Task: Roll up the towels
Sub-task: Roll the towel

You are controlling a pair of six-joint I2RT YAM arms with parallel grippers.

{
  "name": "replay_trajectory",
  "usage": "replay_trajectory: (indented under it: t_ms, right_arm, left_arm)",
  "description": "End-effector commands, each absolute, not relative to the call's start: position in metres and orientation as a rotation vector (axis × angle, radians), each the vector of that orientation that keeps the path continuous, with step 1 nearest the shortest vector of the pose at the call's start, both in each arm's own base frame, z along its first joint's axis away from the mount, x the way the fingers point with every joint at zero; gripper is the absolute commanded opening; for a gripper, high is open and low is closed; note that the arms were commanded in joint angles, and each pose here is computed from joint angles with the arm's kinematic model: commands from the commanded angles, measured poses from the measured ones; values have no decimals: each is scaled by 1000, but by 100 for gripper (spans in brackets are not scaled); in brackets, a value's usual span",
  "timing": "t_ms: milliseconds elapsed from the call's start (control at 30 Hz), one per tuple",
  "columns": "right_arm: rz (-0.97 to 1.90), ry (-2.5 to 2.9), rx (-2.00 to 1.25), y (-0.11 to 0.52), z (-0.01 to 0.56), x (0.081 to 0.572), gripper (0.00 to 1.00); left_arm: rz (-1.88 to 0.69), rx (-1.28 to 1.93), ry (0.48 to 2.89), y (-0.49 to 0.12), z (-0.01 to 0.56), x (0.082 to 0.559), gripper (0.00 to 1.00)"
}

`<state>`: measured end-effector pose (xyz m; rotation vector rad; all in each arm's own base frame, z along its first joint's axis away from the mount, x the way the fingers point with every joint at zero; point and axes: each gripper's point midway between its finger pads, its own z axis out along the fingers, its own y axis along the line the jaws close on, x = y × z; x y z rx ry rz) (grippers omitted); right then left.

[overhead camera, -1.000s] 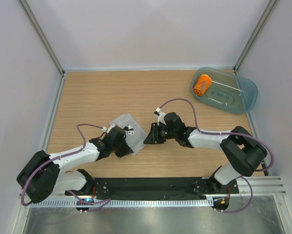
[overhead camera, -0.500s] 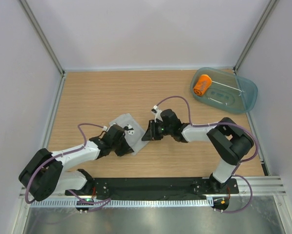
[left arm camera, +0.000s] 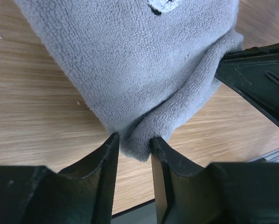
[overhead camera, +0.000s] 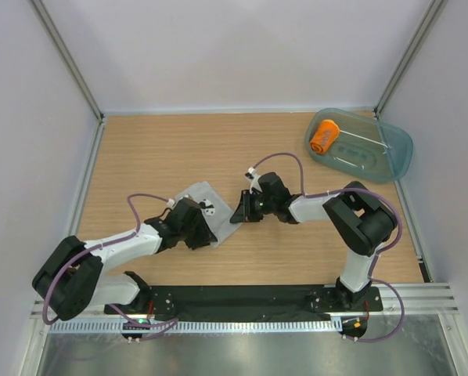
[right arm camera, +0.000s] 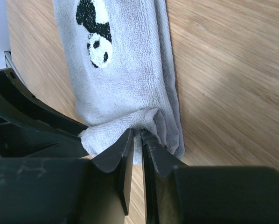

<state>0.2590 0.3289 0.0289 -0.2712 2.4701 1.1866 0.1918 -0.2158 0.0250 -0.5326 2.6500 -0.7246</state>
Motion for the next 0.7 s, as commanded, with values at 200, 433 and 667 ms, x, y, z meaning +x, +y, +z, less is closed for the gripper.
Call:
replay_trajectory:
  t_ms: [200, 433, 667]
  right_arm:
    - [1032, 2532, -305, 320, 9, 271, 19]
    - [988, 2559, -325, 318, 11, 275, 19]
    - [965, 2568, -343, 318, 13, 277, 18]
  left_arm:
    - [-280, -249, 2467, -167, 80, 215, 40]
    - [-217, -8, 2350, -185, 116, 218, 36]
    - [-363, 284, 2261, -259, 120, 220, 45]
